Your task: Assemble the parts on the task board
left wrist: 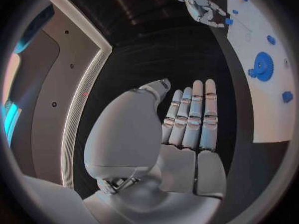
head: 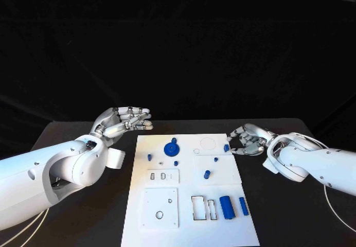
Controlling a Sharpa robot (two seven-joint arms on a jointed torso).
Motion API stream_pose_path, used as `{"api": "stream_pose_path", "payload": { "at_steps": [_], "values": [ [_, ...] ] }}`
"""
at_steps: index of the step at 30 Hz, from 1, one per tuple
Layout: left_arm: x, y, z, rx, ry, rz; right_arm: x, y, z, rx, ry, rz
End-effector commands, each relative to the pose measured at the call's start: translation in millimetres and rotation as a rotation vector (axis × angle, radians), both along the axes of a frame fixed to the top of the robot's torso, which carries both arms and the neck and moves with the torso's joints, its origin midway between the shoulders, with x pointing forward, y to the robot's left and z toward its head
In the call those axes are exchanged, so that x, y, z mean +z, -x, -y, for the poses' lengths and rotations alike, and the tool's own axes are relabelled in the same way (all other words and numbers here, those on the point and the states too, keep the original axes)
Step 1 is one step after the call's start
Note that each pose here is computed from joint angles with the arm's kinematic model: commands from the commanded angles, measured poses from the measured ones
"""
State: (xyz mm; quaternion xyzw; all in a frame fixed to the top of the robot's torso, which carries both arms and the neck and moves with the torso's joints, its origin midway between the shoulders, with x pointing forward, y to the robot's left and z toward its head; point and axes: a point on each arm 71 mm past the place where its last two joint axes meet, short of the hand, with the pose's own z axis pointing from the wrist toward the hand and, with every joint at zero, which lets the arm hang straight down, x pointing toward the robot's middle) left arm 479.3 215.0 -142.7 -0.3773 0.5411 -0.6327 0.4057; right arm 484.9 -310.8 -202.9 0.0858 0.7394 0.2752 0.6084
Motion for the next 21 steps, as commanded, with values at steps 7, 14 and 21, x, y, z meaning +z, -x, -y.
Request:
{"api": "stream_pose_path", "payload": {
  "at_steps": [7,14,21],
  "values": [
    [1.0,1.2,1.5,-0.02,0.008,0.004,-7.2,0.5,-5.6,0.022,0.01,-0.025],
    [1.0,1.3,0.9,-0.019,0.007,0.003,-9.4,0.0,-6.7,0.013,0.011,-0.028],
    [1.0,1.3,1.0,-0.019,0.006,0.003,-10.1,-0.6,-7.7,0.002,0.012,-0.029]
  ]
}}
